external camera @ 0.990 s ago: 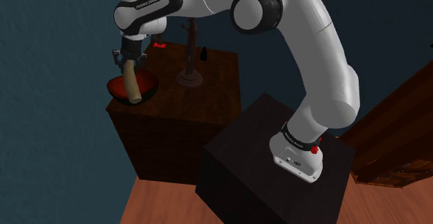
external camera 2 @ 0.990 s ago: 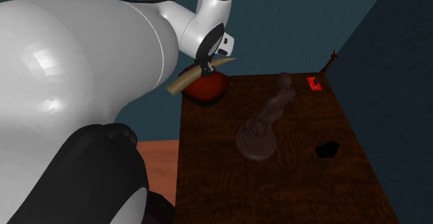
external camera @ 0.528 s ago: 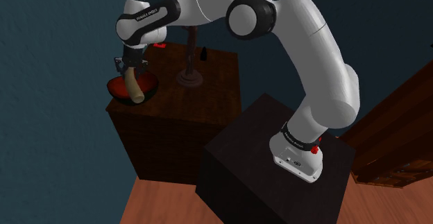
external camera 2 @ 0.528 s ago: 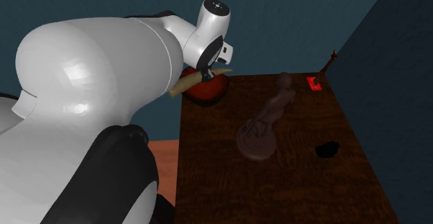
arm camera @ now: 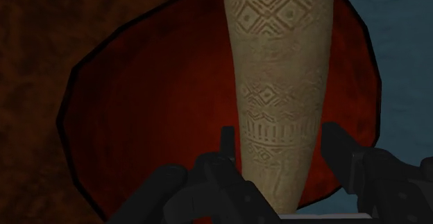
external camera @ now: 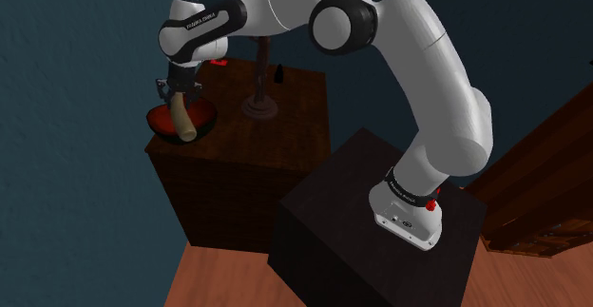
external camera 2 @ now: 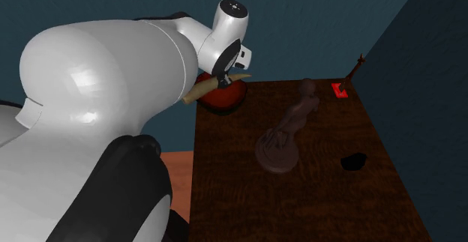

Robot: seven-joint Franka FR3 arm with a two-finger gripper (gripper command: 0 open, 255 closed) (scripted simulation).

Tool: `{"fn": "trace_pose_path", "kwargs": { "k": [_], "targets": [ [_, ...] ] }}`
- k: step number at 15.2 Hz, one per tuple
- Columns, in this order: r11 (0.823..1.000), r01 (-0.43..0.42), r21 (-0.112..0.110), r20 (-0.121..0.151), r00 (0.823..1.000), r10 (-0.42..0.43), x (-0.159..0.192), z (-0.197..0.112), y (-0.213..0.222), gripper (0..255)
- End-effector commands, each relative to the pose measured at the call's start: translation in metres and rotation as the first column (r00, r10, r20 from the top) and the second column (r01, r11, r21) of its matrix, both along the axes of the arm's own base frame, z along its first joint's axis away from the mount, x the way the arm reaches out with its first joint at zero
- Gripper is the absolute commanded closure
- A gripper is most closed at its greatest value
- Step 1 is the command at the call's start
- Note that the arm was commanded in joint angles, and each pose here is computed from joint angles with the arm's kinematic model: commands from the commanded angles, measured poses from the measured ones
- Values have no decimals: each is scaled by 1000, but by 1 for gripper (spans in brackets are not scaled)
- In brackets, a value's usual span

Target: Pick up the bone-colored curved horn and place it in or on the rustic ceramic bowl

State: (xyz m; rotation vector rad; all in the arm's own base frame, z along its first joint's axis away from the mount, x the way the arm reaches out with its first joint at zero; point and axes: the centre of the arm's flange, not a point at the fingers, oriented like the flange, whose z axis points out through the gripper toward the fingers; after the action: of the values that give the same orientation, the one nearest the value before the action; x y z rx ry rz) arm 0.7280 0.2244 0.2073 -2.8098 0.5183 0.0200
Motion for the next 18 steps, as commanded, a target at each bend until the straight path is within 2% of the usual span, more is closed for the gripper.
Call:
{"fn": "trace_pose_path", "kwargs": {
  "k": [1,6,10,18],
  "targets": [
    [1000,1,-4,-7,1000,-1,-1,-6,-1,0],
    [1000,1,-4,-7,1000,-1,-1,-5,-2,0],
    [1000,1,-4,-7,1000,-1,-2,43,-16,0],
    [1000,1,-4,-7,1000,-1,-2,43,-16,0]
  ]
}}
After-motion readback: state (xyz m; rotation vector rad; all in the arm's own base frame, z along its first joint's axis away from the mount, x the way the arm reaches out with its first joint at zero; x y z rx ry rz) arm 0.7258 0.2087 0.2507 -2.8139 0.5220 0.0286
